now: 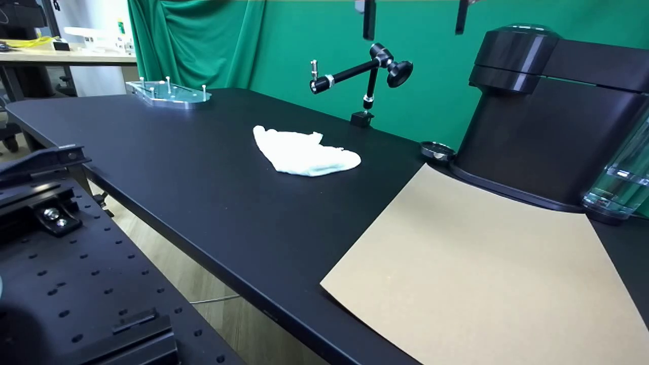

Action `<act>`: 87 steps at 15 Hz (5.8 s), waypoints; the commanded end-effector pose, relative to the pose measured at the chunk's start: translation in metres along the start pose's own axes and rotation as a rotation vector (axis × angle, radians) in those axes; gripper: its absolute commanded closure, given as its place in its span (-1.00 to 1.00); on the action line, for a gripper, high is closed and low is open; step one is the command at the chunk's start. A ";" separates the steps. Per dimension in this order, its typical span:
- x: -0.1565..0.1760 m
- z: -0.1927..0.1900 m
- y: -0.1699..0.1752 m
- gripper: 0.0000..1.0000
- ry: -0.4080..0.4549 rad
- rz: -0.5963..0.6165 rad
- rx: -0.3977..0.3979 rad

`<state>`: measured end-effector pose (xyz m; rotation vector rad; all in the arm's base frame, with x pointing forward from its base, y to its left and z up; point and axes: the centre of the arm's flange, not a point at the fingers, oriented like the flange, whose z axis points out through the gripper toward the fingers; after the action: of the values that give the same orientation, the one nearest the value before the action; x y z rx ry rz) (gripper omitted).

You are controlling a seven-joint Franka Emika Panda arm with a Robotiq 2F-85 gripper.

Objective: Hang the white towel on the black stand

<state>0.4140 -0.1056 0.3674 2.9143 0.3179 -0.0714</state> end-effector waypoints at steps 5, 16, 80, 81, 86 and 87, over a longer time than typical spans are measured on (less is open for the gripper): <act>0.071 0.027 -0.044 -1.00 -0.072 -0.444 -0.021; 0.066 0.033 -0.051 -1.00 -0.072 -0.438 -0.002; 0.161 -0.087 -0.225 1.00 0.633 -0.478 -0.201; 0.165 -0.094 -0.229 1.00 0.647 -0.476 -0.208; 0.183 -0.113 -0.248 1.00 0.660 -0.488 -0.225; 0.187 -0.112 -0.250 1.00 0.651 -0.488 -0.227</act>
<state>0.5308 0.1799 0.4120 2.4893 1.0898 0.8032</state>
